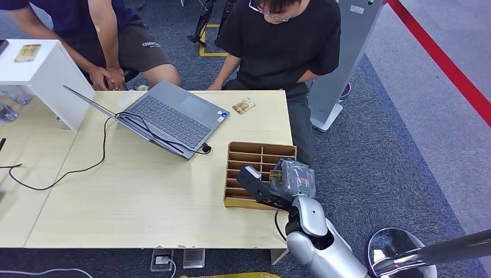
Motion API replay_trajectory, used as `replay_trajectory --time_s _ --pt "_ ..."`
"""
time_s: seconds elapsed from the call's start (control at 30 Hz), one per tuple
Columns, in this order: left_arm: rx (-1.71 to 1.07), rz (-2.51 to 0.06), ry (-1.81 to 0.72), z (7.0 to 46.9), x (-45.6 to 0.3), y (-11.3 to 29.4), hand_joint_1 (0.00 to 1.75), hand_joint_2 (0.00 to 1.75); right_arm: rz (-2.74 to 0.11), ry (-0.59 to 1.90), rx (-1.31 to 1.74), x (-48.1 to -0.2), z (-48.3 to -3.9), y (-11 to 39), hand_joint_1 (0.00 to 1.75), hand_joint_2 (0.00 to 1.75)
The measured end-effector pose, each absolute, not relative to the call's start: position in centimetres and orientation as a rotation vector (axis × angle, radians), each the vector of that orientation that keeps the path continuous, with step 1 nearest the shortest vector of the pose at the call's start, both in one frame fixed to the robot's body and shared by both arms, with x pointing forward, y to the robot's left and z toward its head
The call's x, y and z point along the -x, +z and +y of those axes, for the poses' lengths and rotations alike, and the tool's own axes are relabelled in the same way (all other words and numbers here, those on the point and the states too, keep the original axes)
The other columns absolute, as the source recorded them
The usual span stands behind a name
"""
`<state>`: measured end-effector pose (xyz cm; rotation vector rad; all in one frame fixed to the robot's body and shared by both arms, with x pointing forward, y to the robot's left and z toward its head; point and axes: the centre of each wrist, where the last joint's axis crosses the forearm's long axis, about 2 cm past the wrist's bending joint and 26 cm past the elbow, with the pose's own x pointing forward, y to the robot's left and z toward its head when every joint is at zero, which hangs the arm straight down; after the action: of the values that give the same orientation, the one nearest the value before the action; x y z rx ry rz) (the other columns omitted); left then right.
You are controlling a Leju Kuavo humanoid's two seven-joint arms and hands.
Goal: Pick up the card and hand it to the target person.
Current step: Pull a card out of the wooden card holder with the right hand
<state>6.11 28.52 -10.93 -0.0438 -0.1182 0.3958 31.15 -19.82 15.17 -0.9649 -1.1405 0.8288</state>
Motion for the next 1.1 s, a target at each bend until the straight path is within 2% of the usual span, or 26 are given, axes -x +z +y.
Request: replay_trajectory --time_s 0.13,0.5,1.1 --pt "0.044 -0.120 0.396 28.52 -6.11 -10.93 0.00 1.75 -1.135 0.831 0.964 -31.18 -19.78 15.05 1.21 1.75" --pt "0.043 -0.123 0.397 28.50 -6.11 -10.93 0.00 1.75 -1.137 0.820 0.953 -31.38 -19.65 15.13 1.68 1.75" --pt "0.034 -0.135 0.394 28.51 -6.09 -10.93 0.00 1.75 -1.175 0.793 0.962 -31.27 -19.55 15.66 1.71 1.75"
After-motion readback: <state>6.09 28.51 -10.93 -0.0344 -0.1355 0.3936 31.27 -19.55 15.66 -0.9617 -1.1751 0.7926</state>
